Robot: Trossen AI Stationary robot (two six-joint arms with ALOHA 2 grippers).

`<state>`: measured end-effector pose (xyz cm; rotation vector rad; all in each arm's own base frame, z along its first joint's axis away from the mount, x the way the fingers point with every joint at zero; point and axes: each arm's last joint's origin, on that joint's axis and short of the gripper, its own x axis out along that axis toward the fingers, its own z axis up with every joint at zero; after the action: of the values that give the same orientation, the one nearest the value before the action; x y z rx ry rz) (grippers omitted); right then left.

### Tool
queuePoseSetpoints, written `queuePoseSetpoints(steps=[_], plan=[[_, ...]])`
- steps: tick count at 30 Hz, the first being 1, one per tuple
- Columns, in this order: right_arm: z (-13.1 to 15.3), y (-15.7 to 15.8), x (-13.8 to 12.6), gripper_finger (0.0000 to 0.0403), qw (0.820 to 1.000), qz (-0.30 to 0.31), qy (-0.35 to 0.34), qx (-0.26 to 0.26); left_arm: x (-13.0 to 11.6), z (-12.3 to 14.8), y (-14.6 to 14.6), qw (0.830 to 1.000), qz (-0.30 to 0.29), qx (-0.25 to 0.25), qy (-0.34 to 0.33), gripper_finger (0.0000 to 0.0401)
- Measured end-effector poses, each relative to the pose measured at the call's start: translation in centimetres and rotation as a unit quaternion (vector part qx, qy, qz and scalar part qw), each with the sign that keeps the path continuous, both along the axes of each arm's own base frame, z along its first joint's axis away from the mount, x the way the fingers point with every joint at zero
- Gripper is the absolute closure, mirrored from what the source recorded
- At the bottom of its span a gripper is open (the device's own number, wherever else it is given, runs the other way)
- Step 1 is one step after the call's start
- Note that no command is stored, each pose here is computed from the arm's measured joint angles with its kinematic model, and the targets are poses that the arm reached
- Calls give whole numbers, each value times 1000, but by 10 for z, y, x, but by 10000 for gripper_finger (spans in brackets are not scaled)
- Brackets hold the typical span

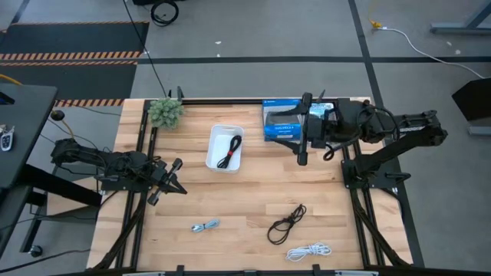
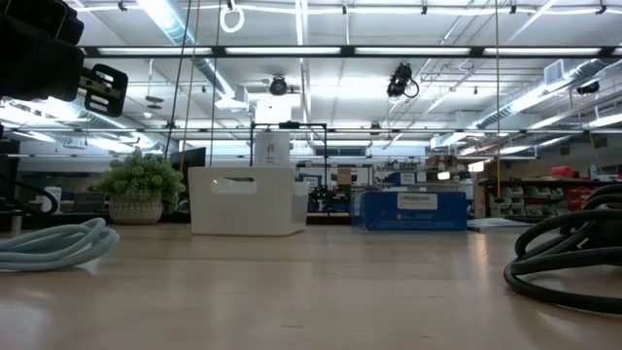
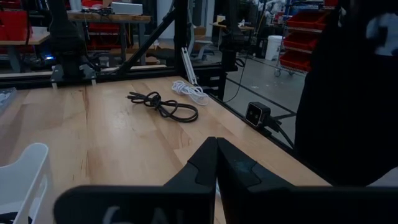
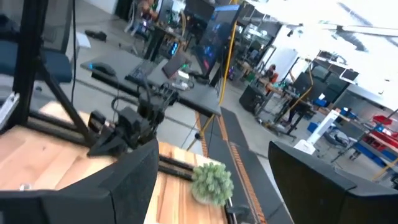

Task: Pick and place USB-C Cables
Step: Put the black charger cable into the white bin

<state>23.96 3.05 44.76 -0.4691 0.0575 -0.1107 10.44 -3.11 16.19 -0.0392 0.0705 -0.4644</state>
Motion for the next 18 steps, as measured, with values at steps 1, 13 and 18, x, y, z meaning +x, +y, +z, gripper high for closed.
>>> queuePoseSetpoints(steps=[1,13,18], plan=[[-1,1,0,94,1000,-3,6,-1,0,0,0,1000,0,0,0,390],[-7,12,0,94,998,35,29,33,0,0,0,1000,0,0,0,390],[-16,22,-3,94,992,76,78,70,0,0,0,1000,0,0,0,390]])
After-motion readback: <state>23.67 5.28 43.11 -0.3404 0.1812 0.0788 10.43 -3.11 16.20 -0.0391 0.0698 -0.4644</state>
